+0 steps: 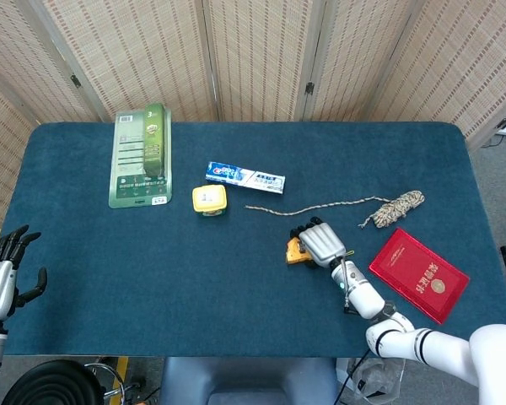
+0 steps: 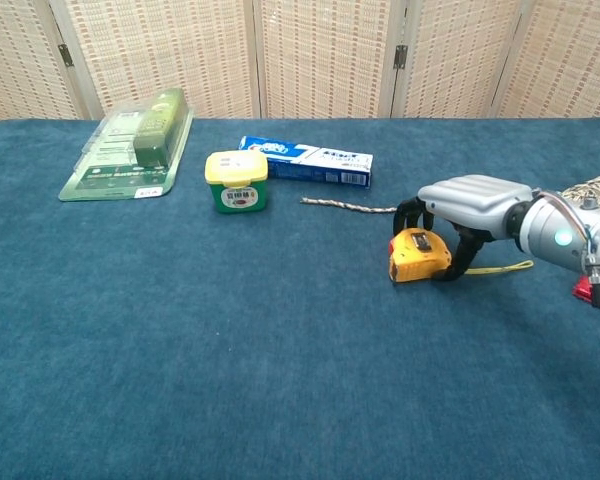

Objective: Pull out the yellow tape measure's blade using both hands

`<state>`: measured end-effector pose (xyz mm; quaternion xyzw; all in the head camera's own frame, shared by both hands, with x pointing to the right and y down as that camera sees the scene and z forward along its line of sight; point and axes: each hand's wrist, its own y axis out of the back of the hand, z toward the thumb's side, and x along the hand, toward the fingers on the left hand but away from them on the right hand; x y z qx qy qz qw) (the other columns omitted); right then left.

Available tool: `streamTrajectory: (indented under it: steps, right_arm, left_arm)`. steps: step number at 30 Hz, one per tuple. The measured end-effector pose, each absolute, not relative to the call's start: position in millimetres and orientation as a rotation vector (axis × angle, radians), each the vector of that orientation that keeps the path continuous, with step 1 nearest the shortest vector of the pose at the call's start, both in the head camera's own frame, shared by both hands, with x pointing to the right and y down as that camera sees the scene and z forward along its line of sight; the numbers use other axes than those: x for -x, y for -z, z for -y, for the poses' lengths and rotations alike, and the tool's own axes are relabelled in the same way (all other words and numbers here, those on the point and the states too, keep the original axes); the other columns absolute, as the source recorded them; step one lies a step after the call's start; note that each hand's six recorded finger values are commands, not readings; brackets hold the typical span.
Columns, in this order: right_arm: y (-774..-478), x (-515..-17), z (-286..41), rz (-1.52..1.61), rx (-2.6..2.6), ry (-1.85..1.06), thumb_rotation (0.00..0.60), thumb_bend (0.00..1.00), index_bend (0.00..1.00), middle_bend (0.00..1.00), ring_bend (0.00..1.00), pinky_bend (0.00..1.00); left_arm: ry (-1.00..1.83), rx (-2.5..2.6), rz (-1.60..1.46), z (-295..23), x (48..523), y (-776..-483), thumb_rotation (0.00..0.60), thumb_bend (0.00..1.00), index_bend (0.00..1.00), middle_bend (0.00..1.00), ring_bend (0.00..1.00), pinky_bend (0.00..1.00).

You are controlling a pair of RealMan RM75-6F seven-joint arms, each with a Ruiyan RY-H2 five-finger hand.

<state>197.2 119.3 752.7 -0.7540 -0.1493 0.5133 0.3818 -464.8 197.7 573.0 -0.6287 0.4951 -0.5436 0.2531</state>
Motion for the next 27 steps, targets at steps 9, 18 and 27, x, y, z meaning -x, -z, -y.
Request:
streamTrajectory:
  steps: [9, 18, 27]
  right_arm:
    - [-721, -166, -101, 0.467, 2.002, -1.246, 0.600, 0.27, 0.55, 0.48, 0.37, 0.18]
    - [-692, -124, -80, 0.489, 2.021, -1.217, 0.600, 0.27, 0.55, 0.48, 0.36, 0.18]
    - [-667, -80, -68, 0.552, 2.005, -1.199, 0.600, 0.27, 0.55, 0.48, 0.36, 0.18]
  left_arm:
    - [1.367, 1.802, -1.318, -166, 432, -574, 0.600, 0.56, 0.17, 0.09, 0.00, 0.00]
    - [1.284, 1.974, -1.230, -131, 367, -595, 0.600, 0.56, 0.00, 0.07, 0.00, 0.00]
    - [1.329, 2.126, -1.114, -120, 309, -619, 0.600, 0.46, 0.00, 0.00, 0.00, 0.00]
